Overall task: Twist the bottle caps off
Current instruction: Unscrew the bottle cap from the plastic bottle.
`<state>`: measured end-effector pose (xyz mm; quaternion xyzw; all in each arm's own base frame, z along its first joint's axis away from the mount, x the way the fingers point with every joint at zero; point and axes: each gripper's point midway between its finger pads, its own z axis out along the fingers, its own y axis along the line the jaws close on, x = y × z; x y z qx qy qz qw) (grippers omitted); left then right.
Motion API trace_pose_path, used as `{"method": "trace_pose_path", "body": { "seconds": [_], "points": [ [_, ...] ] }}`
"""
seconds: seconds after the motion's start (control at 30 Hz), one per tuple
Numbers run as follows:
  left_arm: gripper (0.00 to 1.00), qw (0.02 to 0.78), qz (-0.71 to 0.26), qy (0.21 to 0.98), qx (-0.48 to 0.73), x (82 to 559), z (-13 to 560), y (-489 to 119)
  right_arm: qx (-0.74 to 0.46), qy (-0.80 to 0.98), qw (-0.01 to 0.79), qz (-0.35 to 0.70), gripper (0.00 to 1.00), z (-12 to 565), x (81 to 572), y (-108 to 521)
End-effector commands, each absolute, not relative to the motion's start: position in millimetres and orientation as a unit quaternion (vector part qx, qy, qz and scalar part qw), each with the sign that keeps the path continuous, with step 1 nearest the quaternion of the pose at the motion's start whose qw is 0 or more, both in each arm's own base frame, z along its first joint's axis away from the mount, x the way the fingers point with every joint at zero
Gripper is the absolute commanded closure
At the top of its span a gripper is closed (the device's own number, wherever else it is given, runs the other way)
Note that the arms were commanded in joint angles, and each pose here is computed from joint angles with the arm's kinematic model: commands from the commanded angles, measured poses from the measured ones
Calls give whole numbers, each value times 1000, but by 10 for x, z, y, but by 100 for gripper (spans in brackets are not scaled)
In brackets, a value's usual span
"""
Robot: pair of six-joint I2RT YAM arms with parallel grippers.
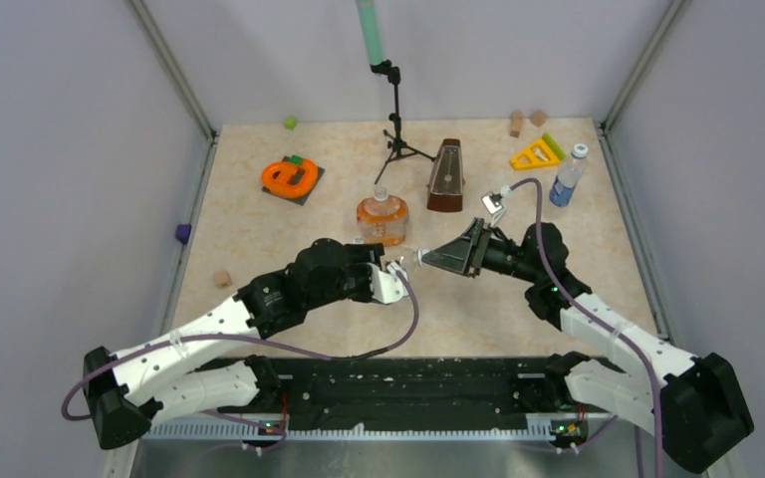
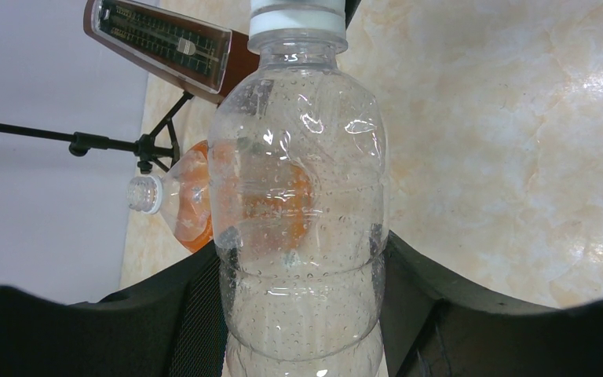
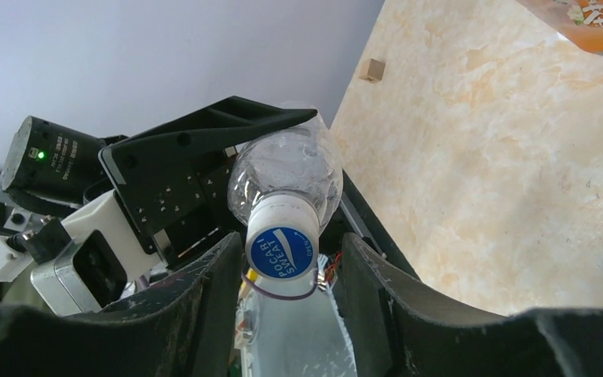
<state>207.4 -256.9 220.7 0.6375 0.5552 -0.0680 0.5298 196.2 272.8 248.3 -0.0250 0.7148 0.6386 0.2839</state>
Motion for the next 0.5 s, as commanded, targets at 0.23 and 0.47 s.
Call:
{"method": "trace_pose_path", "body": {
  "seconds": [0.23,0.47],
  "points": [
    [100,563,-101,536,621,2020,2469,-2683,-52,697,316,642,80,2678,1941,2726],
    [100,559,-103,537,624,2009,2461,-2683,-52,699,312,642,63,2657,1950,2736]
  ]
}}
